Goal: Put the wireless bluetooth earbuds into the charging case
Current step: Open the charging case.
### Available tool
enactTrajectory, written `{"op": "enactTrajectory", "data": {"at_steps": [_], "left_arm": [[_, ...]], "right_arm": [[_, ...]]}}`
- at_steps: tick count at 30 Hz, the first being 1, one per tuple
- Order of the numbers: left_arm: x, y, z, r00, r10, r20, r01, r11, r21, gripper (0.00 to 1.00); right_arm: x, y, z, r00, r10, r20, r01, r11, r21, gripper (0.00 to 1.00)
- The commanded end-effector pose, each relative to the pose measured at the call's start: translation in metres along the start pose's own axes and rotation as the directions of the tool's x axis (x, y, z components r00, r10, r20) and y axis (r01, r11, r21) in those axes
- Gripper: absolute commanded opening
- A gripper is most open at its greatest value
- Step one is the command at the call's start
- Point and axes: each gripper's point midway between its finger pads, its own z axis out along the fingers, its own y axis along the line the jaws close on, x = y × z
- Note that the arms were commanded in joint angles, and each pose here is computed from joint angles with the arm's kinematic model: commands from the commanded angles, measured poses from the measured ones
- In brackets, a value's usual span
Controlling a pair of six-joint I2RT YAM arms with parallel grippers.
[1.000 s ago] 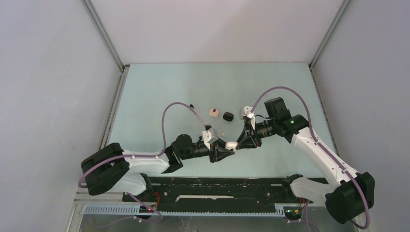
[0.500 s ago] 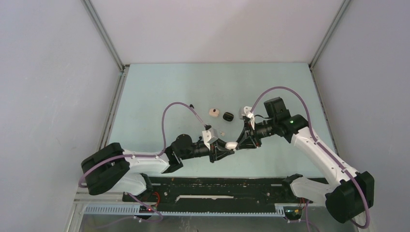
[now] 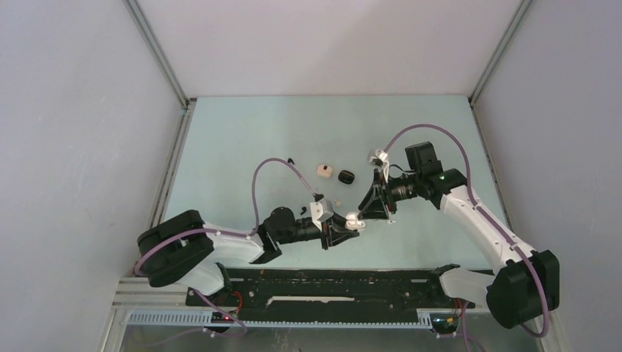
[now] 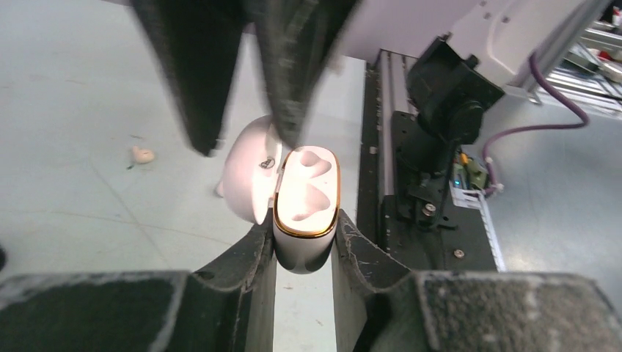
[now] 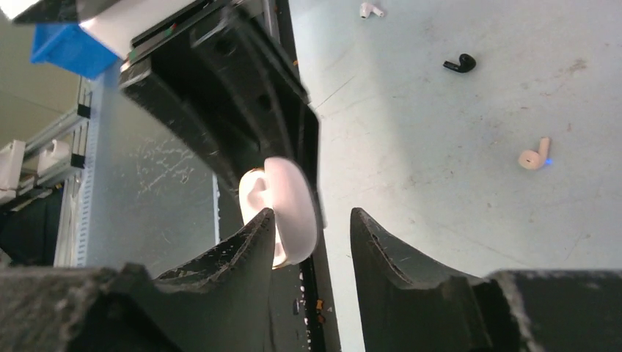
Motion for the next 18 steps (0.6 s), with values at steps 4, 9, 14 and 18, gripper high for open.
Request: {"op": "enactTrajectory", "data": {"at_steps": [4,9,14,18], "left_arm": [[-0.018,-0.025,0.006,0.995,0.044,0.089,-0.053,0.994,0.097,0.00],[-0.006,-0.014,0.004,0.998,0.055,0.032,-0.057,0.997,0.042,0.00],[-0.008,-0.016,-0.003,0.999,0.034,0.041,-0.035,0.999,0.035,0.00],[-0.019,-0.017,-0.011,0.997,0.015,0.072,-0.016,1.000,0.014,0.00]], "right_arm": [[-0.028,-0.002,-0.007,0.997,-0.009,0.081,0.012,1.000,-0.028,0.46],[-0.040,0.011,-0.022,0.988,-0.045,0.146,0.054,0.997,-0.059,0.51],[-0.048,0.012,-0.046,0.972,-0.087,0.219,0.095,0.995,-0.027,0.53],[-0.046,-0.006,-0.068,0.964,-0.117,0.239,0.095,0.990,0.104,0.52]]}}
